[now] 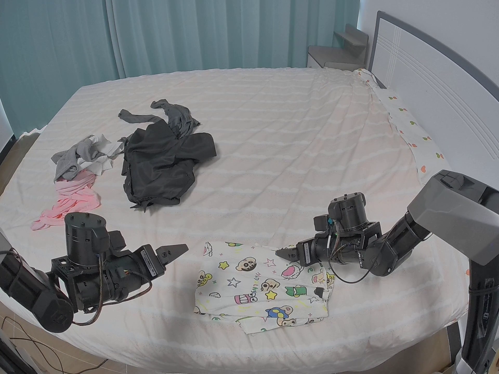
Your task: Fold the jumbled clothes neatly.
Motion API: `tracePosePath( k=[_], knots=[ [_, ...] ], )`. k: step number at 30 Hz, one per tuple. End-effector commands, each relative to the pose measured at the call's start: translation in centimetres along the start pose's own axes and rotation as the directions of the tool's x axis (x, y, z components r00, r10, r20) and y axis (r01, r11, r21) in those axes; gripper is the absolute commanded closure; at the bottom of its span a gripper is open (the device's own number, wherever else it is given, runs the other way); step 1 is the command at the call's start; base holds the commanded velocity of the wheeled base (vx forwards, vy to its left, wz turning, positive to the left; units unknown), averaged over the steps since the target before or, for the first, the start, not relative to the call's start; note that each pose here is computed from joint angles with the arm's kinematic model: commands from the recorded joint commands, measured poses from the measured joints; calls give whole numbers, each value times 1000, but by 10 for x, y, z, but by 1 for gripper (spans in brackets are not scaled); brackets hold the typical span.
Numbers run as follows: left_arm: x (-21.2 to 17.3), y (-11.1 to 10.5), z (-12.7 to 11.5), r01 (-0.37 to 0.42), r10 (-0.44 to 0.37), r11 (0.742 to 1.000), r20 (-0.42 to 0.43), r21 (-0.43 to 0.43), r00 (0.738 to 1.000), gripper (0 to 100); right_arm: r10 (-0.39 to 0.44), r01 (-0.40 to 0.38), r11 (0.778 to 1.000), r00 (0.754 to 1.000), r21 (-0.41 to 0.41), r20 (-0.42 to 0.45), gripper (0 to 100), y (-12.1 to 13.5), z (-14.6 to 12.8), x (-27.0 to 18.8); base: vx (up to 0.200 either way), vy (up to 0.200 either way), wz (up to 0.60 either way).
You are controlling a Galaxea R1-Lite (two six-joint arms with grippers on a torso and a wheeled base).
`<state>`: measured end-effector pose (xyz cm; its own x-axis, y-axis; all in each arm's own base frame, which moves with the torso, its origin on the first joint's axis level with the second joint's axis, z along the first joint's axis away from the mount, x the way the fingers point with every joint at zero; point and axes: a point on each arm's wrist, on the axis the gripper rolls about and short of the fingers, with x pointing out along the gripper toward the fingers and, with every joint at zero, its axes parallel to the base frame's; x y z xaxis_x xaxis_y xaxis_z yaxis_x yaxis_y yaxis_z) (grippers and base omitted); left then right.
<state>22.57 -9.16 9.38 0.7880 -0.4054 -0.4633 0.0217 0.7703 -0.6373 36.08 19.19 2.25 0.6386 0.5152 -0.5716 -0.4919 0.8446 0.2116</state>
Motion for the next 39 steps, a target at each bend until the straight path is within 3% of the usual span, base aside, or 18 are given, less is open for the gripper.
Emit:
tracePosePath(
  k=[1,17,27,31,39],
  knots=[
    [1,0,0,-2,2,1000,-1,-1,1000,0,2,-2,1000,1000,-9,-13,100,1,-3,6,0,0,0],
    [1,1,-1,-6,5,1000,-5,-1,1000,0,1,-1,1000,1000,1,-22,100,2,-6,-15,0,0,0],
    [1,1,-1,-7,7,1000,-4,-1,1000,0,-32,30,999,999,35,42,100,-12,-6,-47,0,0,0],
    [1,1,-1,-8,8,1000,-5,-1,1000,0,-42,34,995,996,98,76,100,-16,-10,-47,0,0,0],
    [2,2,-1,-9,9,1000,-6,-2,1000,0,-88,74,978,994,194,63,100,-25,-17,-46,0,0,0]
  ],
)
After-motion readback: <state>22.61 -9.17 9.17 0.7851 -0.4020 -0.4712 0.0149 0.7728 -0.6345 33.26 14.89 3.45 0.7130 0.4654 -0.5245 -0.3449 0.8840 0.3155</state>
